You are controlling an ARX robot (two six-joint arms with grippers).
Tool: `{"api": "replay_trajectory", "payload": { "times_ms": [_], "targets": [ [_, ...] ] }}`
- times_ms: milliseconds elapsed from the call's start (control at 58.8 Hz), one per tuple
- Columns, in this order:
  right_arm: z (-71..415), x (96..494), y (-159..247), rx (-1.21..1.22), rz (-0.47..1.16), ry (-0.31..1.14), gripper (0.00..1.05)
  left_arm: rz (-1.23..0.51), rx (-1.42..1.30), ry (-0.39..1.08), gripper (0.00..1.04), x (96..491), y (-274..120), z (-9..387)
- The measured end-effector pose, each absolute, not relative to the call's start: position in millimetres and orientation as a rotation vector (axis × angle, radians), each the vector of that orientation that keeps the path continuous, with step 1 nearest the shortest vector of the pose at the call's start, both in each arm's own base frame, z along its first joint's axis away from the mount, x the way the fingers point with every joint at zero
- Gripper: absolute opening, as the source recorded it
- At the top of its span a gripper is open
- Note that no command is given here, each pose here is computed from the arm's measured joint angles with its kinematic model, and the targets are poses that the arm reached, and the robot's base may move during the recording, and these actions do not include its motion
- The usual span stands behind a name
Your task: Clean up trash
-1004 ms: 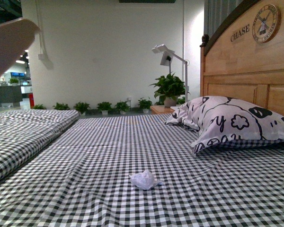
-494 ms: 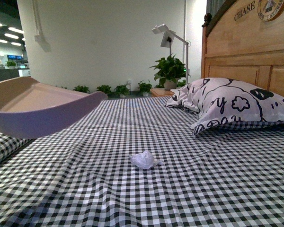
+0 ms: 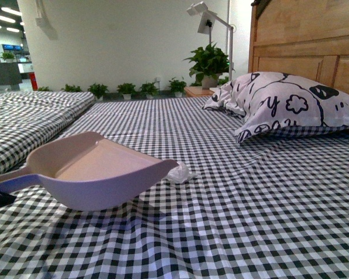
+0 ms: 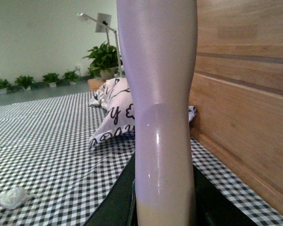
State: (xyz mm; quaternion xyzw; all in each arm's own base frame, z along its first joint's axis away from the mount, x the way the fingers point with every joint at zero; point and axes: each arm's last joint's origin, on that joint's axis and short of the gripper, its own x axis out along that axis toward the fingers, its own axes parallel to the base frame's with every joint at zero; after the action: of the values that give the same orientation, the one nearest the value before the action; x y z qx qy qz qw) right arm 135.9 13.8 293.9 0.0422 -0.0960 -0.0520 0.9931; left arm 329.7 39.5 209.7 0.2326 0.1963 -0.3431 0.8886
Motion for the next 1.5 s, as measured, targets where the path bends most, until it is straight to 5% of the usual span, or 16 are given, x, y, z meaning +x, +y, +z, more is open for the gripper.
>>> {"api": "replay_trajectory", "payload": {
  "times_ms": [1140, 1345, 1498],
  "targets": [
    [293.9, 135.9, 13.8, 0.085, -0.104, -0.192, 0.19, -0.806, 0.593, 0.542, 0.27, 361.0, 27.7, 171.6],
    [299.3, 182.6, 35.8, -0.03, 0.156, 0.286, 0.19, -0.806, 0.599, 0.541, 0.27, 361.2, 27.3, 171.7],
    [291.0, 262.2, 64.3, -0.17, 0.167, 0.332, 0.19, -0.808, 0.601, 0.54, 0.27, 361.3, 27.0, 171.7]
  ]
}}
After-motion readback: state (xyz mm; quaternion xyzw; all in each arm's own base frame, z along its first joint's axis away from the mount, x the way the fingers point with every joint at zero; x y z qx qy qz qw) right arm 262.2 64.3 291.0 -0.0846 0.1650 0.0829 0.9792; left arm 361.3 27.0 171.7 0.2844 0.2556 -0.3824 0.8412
